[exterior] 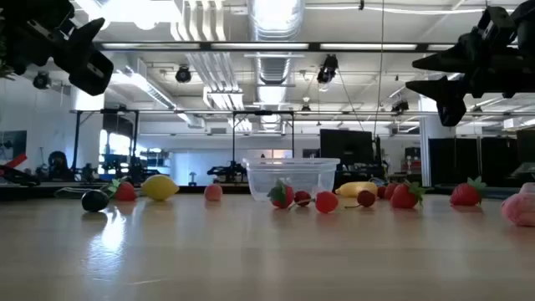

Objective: Pick and placing Produce into tupperware

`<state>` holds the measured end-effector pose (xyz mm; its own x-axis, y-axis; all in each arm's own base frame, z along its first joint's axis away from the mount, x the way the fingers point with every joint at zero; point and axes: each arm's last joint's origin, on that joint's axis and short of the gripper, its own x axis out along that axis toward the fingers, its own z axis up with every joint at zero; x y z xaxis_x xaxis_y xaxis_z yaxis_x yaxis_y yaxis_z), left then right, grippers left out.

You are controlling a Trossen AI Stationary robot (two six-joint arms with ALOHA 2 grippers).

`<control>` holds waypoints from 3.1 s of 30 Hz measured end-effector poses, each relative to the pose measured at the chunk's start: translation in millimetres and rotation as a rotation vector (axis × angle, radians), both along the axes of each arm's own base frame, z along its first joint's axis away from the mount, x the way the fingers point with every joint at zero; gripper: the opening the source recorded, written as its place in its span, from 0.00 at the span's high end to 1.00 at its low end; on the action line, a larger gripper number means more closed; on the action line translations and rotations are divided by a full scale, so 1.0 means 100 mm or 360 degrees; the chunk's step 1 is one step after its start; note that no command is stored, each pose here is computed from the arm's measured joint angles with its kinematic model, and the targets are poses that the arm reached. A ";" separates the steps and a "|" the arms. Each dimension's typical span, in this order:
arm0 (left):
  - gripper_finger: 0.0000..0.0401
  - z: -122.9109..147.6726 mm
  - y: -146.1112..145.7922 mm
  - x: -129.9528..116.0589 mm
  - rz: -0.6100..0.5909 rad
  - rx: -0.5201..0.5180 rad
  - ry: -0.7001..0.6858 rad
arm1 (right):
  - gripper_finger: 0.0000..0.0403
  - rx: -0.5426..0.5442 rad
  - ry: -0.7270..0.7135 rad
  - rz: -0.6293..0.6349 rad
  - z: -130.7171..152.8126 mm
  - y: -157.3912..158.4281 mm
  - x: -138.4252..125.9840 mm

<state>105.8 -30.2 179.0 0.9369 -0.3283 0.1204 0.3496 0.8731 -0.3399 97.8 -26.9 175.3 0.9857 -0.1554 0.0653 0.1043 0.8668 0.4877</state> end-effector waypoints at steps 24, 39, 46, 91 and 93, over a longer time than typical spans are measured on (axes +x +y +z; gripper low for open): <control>0.61 0.00 0.00 0.00 -0.0007 0.0001 -0.0001 | 0.56 0.0000 0.0000 0.0000 0.00 0.00 0.00; 0.61 0.00 0.00 0.00 -0.0005 0.0001 0.0000 | 0.56 0.0000 -0.0001 0.0000 0.00 0.00 0.00; 0.61 0.00 0.00 0.00 0.0001 0.0000 0.0000 | 0.56 0.0000 0.0000 0.0000 0.00 0.00 0.00; 0.61 0.00 0.00 0.00 -0.0005 0.0001 -0.0001 | 0.56 -0.0004 -0.0074 -0.0161 0.04 -0.03 -0.01; 0.61 0.00 0.00 0.00 0.0000 0.0000 0.0000 | 0.56 -0.0001 -0.0087 -0.0223 0.05 -0.04 -0.01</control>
<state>105.9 -30.1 179.1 0.9368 -0.3284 0.1206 0.3498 0.8730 -0.3398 96.5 -30.7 180.4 0.9494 -0.2909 0.1184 0.1975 0.8461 0.4951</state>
